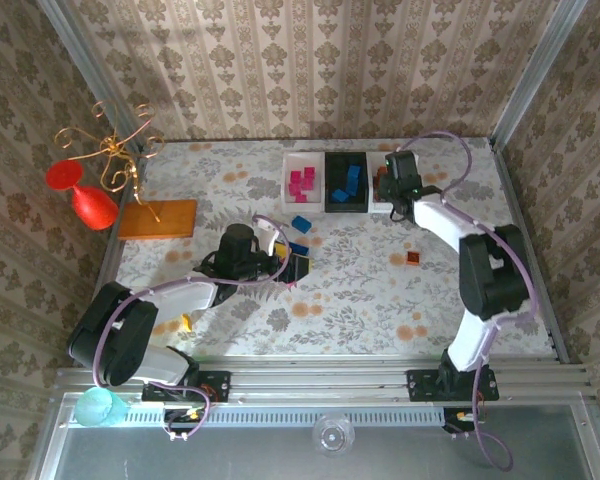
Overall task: Sort the legos into containers by color
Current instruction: Place the lego in the container, then pick up the lego from the middle-right of the table.
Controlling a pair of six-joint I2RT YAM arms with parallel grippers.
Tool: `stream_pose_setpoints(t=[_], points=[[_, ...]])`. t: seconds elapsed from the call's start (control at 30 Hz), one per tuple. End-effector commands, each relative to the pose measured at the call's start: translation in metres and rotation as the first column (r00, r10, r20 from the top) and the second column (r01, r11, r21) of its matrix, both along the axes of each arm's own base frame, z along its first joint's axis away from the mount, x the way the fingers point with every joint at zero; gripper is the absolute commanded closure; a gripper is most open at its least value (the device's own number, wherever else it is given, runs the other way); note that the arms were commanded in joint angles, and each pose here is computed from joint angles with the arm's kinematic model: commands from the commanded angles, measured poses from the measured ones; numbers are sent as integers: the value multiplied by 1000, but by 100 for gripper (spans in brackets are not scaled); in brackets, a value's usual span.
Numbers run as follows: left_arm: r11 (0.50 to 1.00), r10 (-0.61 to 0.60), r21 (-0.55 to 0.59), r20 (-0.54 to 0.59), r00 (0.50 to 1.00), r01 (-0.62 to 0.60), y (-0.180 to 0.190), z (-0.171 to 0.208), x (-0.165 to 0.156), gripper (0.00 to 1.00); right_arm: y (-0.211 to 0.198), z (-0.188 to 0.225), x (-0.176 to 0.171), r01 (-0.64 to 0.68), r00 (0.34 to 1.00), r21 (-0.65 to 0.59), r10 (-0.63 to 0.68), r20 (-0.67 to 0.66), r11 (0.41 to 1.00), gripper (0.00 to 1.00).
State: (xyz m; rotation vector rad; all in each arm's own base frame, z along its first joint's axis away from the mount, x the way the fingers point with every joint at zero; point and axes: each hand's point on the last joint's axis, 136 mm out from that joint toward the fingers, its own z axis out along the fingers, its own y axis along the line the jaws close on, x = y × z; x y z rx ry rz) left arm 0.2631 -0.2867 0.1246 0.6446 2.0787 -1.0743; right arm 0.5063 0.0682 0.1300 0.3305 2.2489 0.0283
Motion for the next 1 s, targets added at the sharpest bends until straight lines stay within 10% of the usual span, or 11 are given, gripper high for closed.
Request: stream_pose_setpoints(t=[0.0,0.23,0.43,0.7,0.97], points=[[1000,-10,2,50,999,10,-1,11,0,9,-19,-14,19,41,998,-69,-44,-40,997,68],[1000,-6,13,52,999,5,0,9,1,9,-14,7,29,-18,1000,-9,18,-6,1000,46],[1000,-5,15,54,999,4,0,9,2,9,-16,30,-41,-25,999,82,22,36,996,34],[1000,-9,6,48,999,9,-2,9,1,9,-41,-24,-148,93,985,81,-80,-152,992,20],[1000,-15,-13,41,999,16,-4,12,0,9,-47,-78,-172,129,926,12,-116,-360,992,15]])
